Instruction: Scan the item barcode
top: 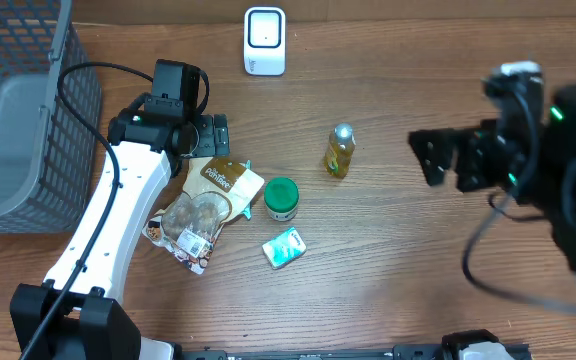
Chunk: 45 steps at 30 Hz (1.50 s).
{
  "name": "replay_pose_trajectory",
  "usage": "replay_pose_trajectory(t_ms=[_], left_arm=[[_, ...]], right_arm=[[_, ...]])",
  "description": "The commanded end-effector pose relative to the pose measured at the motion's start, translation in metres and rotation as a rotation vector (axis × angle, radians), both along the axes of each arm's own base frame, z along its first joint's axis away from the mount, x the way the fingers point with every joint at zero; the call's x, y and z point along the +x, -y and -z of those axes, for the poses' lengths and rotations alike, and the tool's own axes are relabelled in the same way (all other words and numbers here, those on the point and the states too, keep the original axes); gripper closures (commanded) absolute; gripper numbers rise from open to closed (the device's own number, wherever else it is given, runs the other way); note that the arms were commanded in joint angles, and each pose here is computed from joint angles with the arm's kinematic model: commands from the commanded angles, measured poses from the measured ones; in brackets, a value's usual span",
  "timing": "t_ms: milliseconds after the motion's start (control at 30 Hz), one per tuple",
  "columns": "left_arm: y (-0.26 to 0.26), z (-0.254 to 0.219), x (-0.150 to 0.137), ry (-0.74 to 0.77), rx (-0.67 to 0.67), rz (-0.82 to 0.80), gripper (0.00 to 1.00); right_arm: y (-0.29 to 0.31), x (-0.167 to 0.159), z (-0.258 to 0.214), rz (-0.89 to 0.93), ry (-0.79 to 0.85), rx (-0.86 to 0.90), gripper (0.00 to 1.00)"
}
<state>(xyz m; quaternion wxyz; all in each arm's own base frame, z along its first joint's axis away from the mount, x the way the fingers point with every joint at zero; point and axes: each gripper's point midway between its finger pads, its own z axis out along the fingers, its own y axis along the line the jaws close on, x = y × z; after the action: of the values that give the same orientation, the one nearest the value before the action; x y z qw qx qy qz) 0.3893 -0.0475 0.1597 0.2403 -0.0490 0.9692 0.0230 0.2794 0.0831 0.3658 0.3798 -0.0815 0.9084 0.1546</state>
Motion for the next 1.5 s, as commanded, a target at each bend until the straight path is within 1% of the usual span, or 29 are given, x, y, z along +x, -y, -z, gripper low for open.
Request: replay_pose_trajectory(t_ms=[0, 100, 200, 267, 333, 433, 533, 733, 900, 1167, 1200, 1233, 1267, 1300, 1400, 1467], left_arm=[[-0.001, -0.014, 0.003, 0.041, -0.002, -0.008, 0.0], [-0.001, -0.014, 0.003, 0.041, -0.001, -0.009, 0.0], [-0.001, -0.014, 0.003, 0.04, -0.001, -0.009, 0.0], [-0.001, -0.014, 0.003, 0.04, -0.001, -0.009, 0.0], [-0.001, -0.014, 0.003, 0.04, -0.001, -0.009, 0.0], [-0.001, -0.014, 0.003, 0.041, -0.001, -0.009, 0.0], [-0.001, -0.014, 0.003, 0.04, -0.001, -0.009, 0.0], [-0.001, -0.014, 0.003, 0.041, -0.001, -0.009, 0.0], [-0.001, -0.014, 0.003, 0.041, -0.001, -0.009, 0.0], [-0.001, -0.014, 0.003, 0.041, -0.001, -0.009, 0.0], [-0.001, -0.014, 0.003, 0.041, -0.001, -0.009, 0.0], [-0.001, -0.014, 0.003, 0.041, -0.001, -0.009, 0.0], [-0.001, -0.014, 0.003, 0.04, -0.001, -0.009, 0.0], [-0.001, -0.014, 0.003, 0.04, -0.002, -0.008, 0.0], [-0.001, -0.014, 0.003, 0.04, -0.001, -0.009, 0.0], [-0.001, -0.014, 0.003, 0.04, -0.001, -0.009, 0.0]], right_arm=[[-0.019, 0.004, 0.003, -0.084, -0.047, 0.074, 0.0], [-0.032, 0.008, 0.021, -0.134, -0.146, 0.121, 0.0], [-0.035, 0.018, 0.036, -0.137, -0.202, 0.125, 0.0], [-0.037, 0.021, 0.045, -0.137, -0.24, 0.125, 0.05], [-0.039, 0.022, 0.053, -0.142, -0.275, 0.124, 0.13], [-0.041, 0.024, 0.06, -0.144, -0.299, 0.111, 0.21], [-0.042, 0.026, 0.066, -0.136, -0.308, 0.078, 0.22], [-0.038, 0.041, 0.094, -0.037, -0.345, -0.08, 0.21], [-0.063, 0.048, 0.117, -0.094, -0.381, -0.142, 0.21], [-0.107, 0.039, 0.147, -0.154, -0.473, -0.162, 0.2], [-0.112, 0.036, 0.151, -0.168, -0.484, -0.171, 0.15], [-0.115, 0.035, 0.154, -0.178, -0.49, -0.176, 0.07], [-0.118, 0.034, 0.156, -0.184, -0.496, -0.184, 0.02], [-0.119, 0.034, 0.158, -0.178, -0.499, -0.187, 0.0], [-0.108, 0.041, 0.16, -0.09, -0.489, -0.222, 0.0], [-0.084, 0.051, 0.157, 0.037, -0.454, -0.284, 0.0]])
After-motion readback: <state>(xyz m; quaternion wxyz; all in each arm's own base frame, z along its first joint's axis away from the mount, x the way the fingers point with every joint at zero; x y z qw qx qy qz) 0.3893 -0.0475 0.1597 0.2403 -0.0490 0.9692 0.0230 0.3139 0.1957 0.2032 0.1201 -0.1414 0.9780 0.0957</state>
